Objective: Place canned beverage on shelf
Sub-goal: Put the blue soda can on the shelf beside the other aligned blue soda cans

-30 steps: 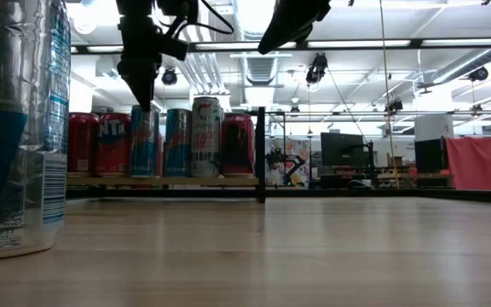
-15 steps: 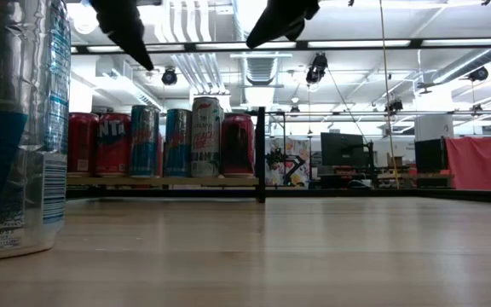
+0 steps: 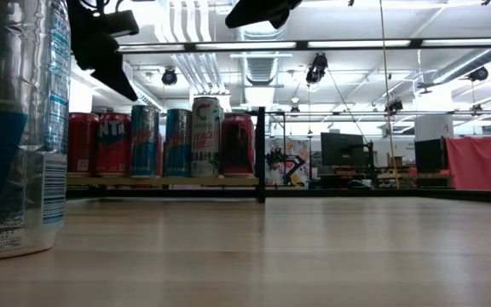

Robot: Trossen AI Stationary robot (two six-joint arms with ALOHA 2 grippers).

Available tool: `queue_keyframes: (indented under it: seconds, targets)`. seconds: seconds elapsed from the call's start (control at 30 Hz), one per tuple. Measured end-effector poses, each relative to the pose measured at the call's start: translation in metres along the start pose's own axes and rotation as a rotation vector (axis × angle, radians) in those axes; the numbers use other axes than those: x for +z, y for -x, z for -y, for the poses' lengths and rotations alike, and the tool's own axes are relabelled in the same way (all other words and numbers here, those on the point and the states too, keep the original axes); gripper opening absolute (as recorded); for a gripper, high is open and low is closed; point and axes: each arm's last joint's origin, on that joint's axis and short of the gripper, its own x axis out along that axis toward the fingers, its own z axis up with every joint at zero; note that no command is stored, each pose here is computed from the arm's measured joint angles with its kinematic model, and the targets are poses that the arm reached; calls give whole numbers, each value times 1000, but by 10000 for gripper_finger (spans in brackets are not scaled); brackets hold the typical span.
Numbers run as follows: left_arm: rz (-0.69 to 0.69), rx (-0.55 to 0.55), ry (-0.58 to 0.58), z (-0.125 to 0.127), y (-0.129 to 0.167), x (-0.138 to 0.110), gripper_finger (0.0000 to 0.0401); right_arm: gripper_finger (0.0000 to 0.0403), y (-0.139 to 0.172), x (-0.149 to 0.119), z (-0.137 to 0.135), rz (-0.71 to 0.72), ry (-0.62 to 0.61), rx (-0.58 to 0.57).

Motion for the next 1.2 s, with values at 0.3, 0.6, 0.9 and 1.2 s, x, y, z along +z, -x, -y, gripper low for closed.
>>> queue_keyframes:
  seconds: [0.3,0.6,0.9,1.2]
  targets:
    - [-27,106,-20,0,-8,6,1,13,-1,-1,8,-2,3,-18]
    - [-97,136,-29,1,-26,6,0,13,-2,-3,17,-12,-7,-38]
    - [-90,153,-28,1,-38,11,0,13,-2,-3,17,-13,-8,-36]
    - [-46,167,-29,-3,-41,17,0,13,-2,-3,17,-13,-19,-36]
